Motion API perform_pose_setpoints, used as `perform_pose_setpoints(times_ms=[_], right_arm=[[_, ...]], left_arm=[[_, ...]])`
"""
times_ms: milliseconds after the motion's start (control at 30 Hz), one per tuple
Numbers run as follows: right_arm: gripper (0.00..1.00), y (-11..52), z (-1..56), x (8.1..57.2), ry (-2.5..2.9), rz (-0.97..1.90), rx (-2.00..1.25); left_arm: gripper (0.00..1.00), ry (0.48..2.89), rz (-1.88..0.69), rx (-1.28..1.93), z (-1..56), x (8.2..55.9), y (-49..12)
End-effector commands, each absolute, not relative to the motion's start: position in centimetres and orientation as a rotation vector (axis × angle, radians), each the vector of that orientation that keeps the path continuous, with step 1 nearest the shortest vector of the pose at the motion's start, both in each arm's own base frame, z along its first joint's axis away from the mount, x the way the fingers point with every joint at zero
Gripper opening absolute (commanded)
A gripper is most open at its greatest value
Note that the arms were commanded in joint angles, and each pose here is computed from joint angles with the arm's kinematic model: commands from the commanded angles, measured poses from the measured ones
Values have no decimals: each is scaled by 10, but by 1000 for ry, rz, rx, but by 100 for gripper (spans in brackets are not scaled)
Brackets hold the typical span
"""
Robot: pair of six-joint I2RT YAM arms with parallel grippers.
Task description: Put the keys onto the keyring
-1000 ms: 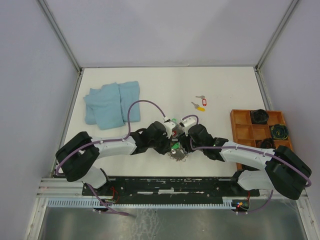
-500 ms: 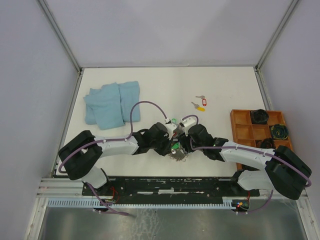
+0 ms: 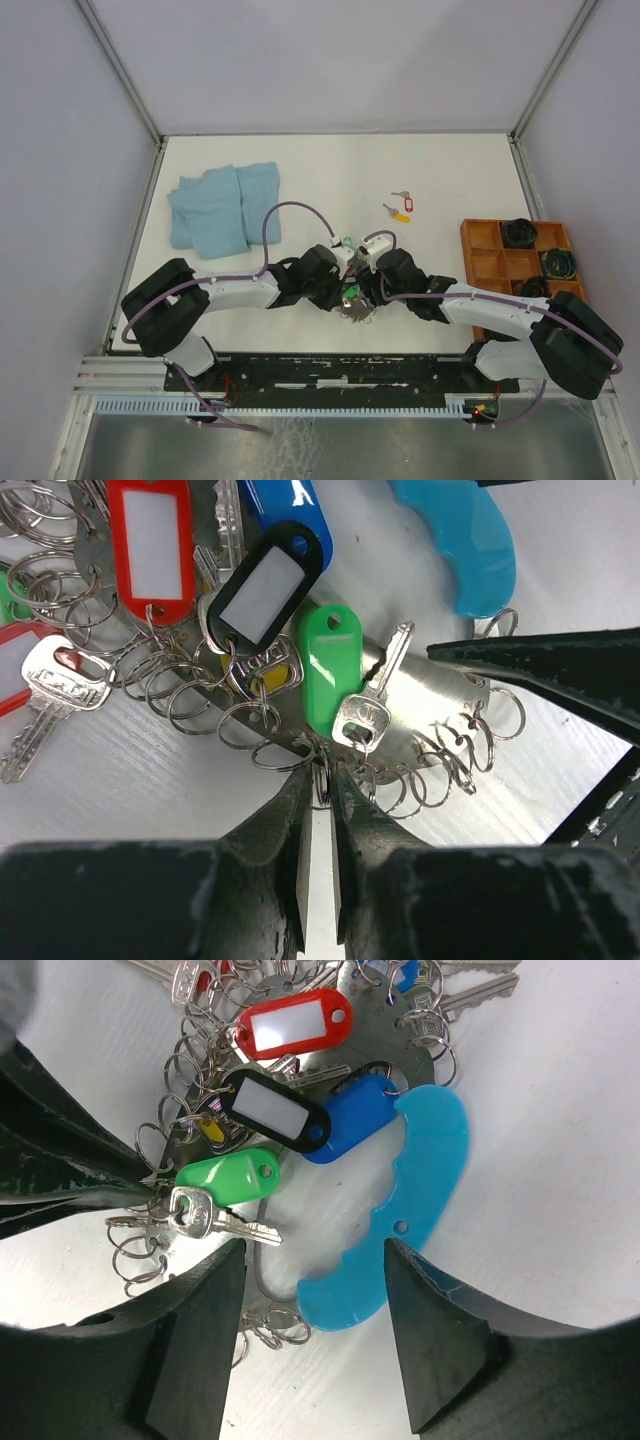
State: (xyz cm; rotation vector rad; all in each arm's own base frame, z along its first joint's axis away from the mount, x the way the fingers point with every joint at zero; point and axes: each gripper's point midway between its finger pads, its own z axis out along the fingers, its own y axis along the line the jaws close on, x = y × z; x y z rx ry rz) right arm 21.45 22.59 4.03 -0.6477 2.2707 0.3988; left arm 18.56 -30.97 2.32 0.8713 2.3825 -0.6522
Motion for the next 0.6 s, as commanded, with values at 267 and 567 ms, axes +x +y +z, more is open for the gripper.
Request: perform_pose_setpoints(times_ms=[267,567], right_arm=[[79,238,64,218,2174,486,-653],[84,234,93,227,2079,485,-583]], left_arm=[[3,2326,-633,906,28,196,-319],[3,2120,-628,940,55,210,-319]])
